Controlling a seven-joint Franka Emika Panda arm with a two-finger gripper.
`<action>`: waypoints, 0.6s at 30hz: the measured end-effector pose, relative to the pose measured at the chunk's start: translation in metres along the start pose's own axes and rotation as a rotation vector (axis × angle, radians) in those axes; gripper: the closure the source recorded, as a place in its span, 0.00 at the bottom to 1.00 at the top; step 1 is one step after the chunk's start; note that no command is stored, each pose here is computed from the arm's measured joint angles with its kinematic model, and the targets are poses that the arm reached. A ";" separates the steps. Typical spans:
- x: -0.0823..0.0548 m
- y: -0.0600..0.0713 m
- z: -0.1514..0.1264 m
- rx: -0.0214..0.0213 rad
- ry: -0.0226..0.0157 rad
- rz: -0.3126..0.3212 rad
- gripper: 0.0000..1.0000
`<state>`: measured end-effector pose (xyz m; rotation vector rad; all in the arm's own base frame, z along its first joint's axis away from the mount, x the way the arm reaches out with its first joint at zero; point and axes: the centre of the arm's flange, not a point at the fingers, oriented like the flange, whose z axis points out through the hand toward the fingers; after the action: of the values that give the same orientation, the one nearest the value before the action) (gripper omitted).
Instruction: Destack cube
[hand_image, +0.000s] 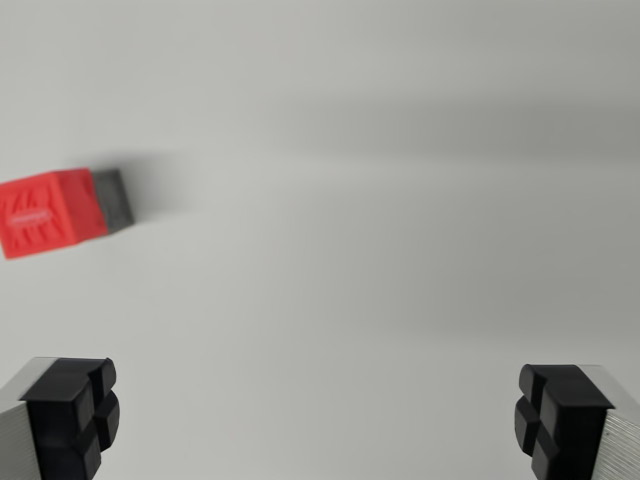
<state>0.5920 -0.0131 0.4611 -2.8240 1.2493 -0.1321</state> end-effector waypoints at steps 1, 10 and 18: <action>-0.001 0.000 0.001 -0.0003 -0.0005 -0.001 0.00; -0.007 -0.006 0.009 -0.0037 -0.0055 -0.011 0.00; -0.016 -0.014 0.019 -0.0062 -0.0087 -0.023 0.00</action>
<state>0.5933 0.0081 0.4428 -2.8418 1.2178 -0.1170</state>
